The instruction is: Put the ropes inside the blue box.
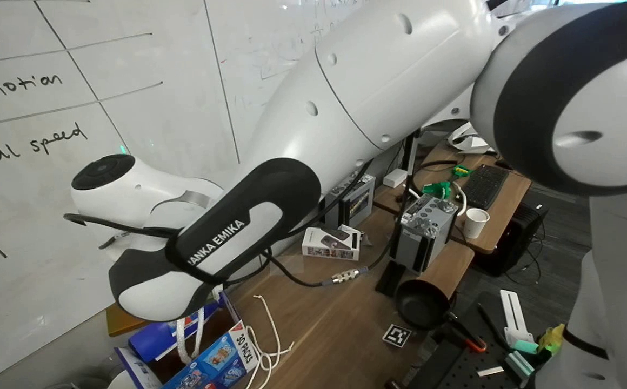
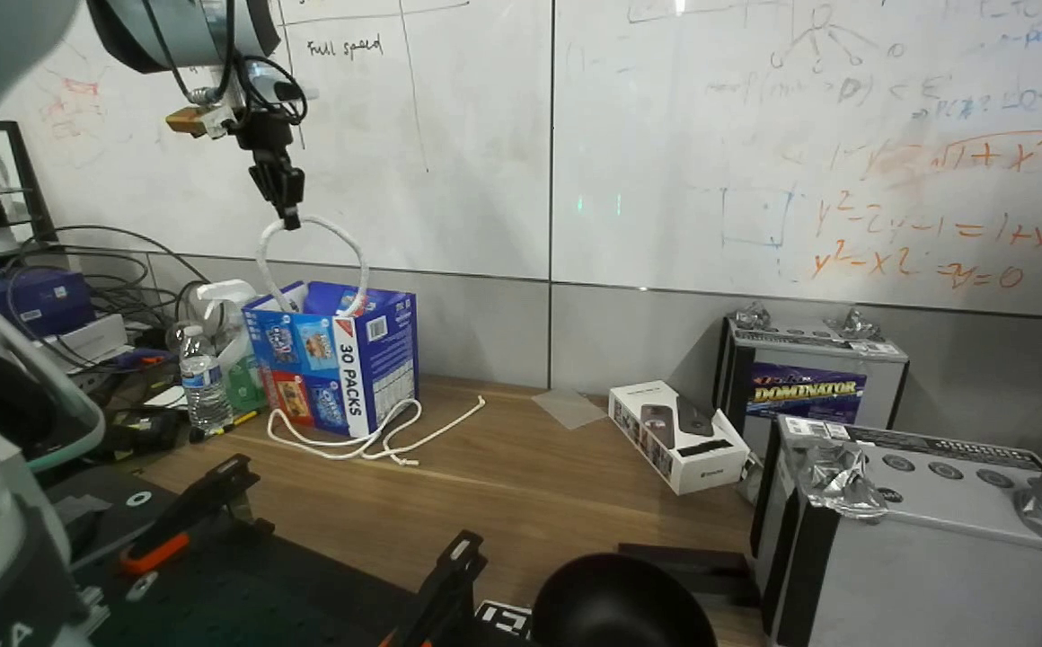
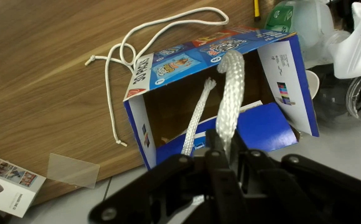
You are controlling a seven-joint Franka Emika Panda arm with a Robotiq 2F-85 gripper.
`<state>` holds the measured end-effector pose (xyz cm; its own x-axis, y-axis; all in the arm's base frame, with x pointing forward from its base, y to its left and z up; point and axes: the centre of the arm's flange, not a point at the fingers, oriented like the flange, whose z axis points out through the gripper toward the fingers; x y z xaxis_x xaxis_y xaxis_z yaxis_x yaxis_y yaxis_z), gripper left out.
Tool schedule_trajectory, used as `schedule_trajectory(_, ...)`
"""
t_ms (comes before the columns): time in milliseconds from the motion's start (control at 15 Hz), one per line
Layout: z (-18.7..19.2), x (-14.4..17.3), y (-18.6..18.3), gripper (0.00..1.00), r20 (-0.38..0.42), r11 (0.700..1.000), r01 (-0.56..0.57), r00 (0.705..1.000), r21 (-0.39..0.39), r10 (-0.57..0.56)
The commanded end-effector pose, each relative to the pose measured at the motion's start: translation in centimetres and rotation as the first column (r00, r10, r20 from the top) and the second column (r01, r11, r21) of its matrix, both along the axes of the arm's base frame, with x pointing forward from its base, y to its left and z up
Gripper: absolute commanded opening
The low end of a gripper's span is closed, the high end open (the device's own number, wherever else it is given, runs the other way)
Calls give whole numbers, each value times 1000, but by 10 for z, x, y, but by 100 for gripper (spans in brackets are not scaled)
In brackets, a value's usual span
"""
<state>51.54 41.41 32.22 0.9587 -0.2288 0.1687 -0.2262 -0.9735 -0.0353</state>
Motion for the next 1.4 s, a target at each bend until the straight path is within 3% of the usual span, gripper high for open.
schedule_trajectory(0, 7, 13, -3, 37, -15, 1000, -30, 999, -2, 30)
schedule_trajectory(267, 9, 16, -21, 66, -28, 997, -60, 998, -53, 59)
schedule_trajectory(600, 15, -9, -71, 100, -152, 989, -86, 986, -123, 67)
schedule_trajectory(1067, -20, -63, -156, 100, -209, 998, 17, 978, -54, -28)
schedule_trajectory(1333, -71, -79, -201, 100, -188, 996, 42, 982, 81, -26)
